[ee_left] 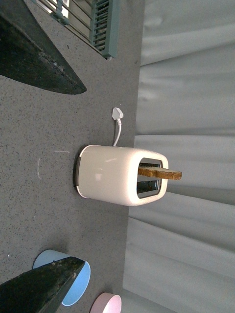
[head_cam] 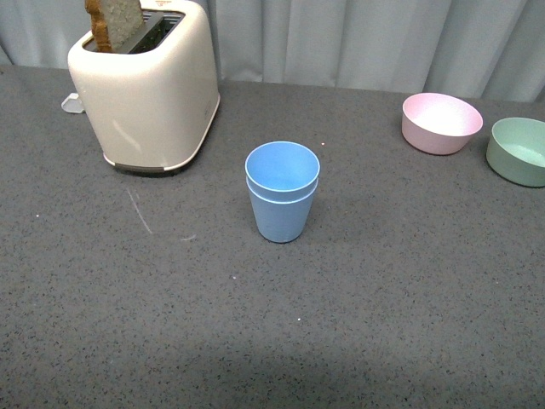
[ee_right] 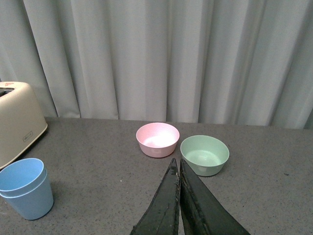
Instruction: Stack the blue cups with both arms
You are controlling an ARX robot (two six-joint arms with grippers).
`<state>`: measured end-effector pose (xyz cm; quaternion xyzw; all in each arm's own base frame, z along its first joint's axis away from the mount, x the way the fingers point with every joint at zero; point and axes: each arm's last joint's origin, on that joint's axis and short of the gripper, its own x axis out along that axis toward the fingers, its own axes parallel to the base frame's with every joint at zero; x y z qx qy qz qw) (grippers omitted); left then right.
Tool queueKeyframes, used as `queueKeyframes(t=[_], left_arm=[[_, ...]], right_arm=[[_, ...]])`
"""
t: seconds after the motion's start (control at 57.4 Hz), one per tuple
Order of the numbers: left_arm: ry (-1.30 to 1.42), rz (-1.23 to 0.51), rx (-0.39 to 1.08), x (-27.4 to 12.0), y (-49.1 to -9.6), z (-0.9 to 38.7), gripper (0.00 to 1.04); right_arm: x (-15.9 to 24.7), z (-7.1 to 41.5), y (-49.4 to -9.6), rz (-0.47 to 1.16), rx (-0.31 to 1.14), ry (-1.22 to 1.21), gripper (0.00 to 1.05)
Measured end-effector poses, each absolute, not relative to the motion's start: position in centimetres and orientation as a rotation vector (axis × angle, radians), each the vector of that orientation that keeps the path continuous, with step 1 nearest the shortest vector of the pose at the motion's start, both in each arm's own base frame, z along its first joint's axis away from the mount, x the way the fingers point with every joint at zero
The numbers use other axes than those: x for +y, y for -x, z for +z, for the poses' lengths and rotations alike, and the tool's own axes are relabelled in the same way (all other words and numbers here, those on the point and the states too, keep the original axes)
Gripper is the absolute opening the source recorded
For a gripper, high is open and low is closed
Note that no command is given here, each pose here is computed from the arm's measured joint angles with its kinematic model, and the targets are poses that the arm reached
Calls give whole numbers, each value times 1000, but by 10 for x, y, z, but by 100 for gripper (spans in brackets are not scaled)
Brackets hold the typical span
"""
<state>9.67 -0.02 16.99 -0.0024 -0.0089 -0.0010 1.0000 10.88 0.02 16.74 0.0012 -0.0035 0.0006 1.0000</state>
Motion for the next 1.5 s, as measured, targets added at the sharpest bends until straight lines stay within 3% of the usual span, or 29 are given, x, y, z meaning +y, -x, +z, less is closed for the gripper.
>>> queueKeyframes(t=[0.401,0.558,0.959,1.499], left_arm=[[5,-2,-17,0,-97,170,98],[5,-2,-17,0,-97,170,98],[5,-2,-17,0,-97,170,98],[5,-2,-17,0,-97,170,98]], right_arm=[[0,165,-98,4,-1,-1,2],[0,165,-98,4,-1,-1,33],[0,165,-98,4,-1,-1,96],[0,165,-98,4,-2,-1,95]])
